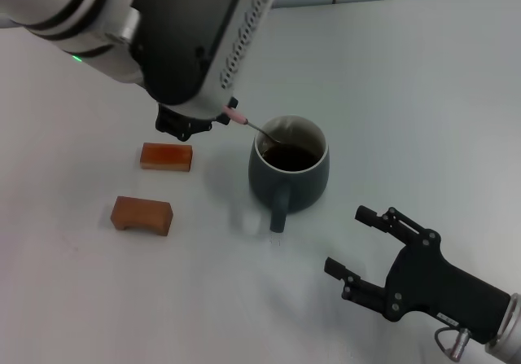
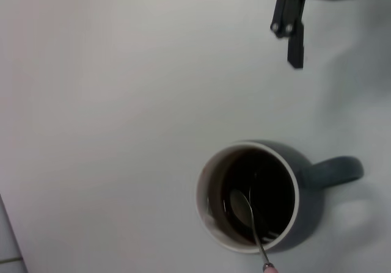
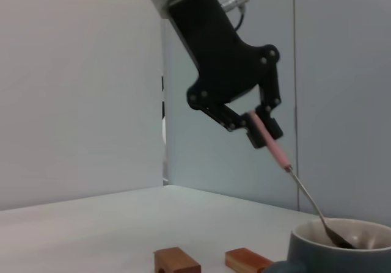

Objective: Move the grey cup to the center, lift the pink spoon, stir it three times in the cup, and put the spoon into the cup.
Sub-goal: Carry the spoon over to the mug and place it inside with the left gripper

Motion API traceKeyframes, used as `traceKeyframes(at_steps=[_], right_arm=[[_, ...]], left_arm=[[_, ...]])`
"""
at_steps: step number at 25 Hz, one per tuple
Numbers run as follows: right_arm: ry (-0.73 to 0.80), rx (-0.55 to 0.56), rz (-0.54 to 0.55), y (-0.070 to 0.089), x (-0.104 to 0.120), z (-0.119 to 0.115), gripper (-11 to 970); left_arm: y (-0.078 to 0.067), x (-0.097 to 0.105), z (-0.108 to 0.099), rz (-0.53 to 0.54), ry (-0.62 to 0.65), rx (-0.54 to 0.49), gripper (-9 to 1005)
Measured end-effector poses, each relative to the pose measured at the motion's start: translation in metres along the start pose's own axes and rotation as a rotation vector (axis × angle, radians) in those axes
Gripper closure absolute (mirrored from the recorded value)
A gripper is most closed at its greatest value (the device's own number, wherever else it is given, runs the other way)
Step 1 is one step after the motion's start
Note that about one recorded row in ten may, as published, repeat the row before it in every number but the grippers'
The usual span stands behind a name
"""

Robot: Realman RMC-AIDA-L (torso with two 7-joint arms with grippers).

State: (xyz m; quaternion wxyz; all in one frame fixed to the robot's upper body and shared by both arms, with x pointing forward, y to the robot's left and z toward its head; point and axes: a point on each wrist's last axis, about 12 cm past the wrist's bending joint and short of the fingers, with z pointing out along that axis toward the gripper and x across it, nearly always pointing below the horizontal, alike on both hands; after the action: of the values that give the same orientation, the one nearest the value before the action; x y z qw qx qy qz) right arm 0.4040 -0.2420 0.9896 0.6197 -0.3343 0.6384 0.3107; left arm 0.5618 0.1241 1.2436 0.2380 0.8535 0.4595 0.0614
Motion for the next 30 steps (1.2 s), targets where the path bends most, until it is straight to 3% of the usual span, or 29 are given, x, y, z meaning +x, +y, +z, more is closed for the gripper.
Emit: traceKeyframes(at_steps=[12,19,30], right_arm=[[0.000,-0.019,0.002,0.002,0.000,0.000,154],[0.005,-0.029,0.001,0.003,0.001,0.000,153],[0.006,-0.039,-0.007,0.001,0.000,0.002,153]], left_arm=[[0.004,-0.018,0.024,0.096,0.089,0.006,864],[-0.006,-0.034,0.028,0.146,0.066,0.025,864],[-0.012,-0.026,0.026,0.124,0.123,0.032,863]])
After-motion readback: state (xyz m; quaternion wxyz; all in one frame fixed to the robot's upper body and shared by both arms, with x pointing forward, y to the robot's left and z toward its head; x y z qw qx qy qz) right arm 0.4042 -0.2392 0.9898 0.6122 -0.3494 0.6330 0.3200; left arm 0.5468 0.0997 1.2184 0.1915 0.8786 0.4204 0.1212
